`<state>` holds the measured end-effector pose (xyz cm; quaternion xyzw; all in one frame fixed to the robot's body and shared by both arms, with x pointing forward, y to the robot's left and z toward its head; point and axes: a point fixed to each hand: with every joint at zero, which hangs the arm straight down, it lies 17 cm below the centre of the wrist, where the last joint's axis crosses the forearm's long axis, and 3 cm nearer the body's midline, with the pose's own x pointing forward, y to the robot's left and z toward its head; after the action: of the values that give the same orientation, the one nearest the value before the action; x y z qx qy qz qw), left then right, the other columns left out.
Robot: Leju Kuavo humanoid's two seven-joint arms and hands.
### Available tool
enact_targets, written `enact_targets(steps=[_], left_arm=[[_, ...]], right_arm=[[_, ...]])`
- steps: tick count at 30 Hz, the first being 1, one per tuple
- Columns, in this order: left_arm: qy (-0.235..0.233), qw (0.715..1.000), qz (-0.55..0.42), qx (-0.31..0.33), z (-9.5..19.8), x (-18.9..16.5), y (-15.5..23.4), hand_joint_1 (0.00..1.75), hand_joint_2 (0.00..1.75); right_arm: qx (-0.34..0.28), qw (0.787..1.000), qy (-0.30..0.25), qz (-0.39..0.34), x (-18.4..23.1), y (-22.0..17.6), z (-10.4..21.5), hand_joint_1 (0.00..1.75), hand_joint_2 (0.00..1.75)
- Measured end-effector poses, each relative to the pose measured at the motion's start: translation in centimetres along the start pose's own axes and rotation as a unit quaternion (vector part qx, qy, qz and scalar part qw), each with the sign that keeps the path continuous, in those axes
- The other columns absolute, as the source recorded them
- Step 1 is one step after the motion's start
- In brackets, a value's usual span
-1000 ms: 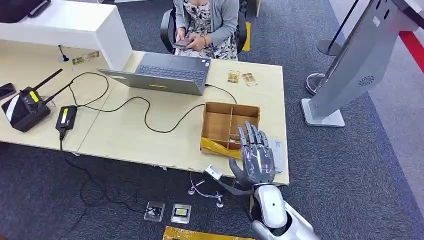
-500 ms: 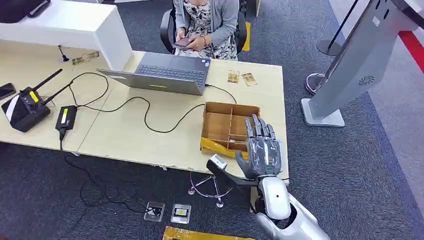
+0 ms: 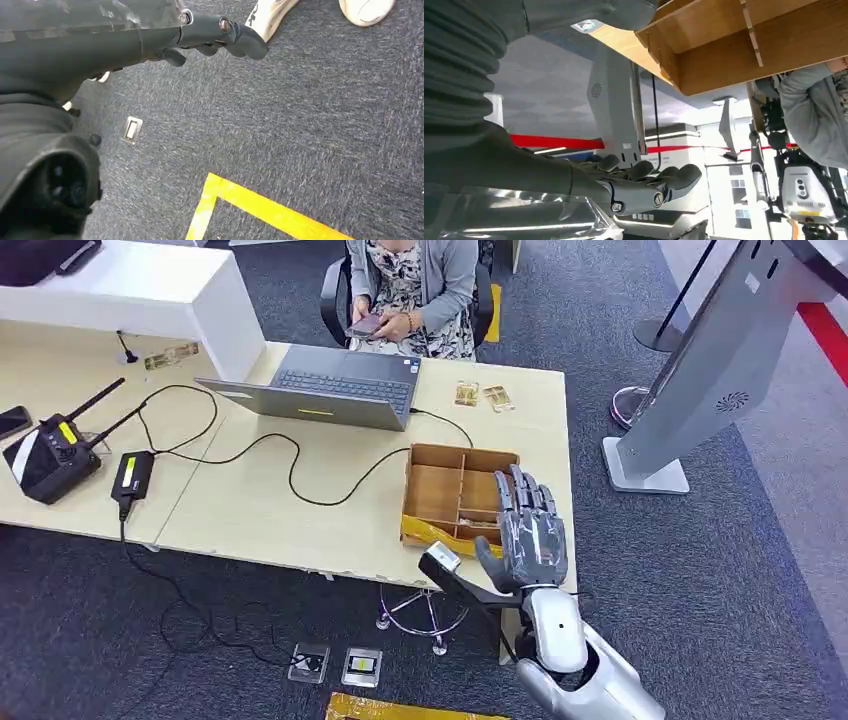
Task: Pass the card to the sensor for recognition and then transmit it.
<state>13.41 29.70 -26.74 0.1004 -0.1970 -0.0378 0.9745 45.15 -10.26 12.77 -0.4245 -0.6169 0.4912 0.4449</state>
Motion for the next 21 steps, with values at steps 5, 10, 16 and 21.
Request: enact_targets(steps=[5,10,16,21], left_arm=[[-0.003,1.0,-0.011,-0.004,0.0,0.1,-0.1,0.0,0.0],[-0.003,1.0,-0.011,-0.003,0.0,0.0,0.0,0.0,0.0],[-0.003,1.0,-0.011,-0.003,0.0,0.0,0.0,0.0,0.0],[-0.003,1.0,-0.009,-0.002,0.0,0.0,-0.1,0.0,0.0]], right_arm=[[0.006,1.0,0.007,0.001,-0.6,0.8,0.0,0.0,1.75],[0.015,1.0,0.006,0.015,-1.1,1.8,0.2,0.0,1.75],[0.025,0.999,0.002,0.023,-0.6,2.7,0.1,0.0,1.75],[0.039,0.999,-0.003,0.036,-0.3,3.9,-0.1,0.0,1.75]])
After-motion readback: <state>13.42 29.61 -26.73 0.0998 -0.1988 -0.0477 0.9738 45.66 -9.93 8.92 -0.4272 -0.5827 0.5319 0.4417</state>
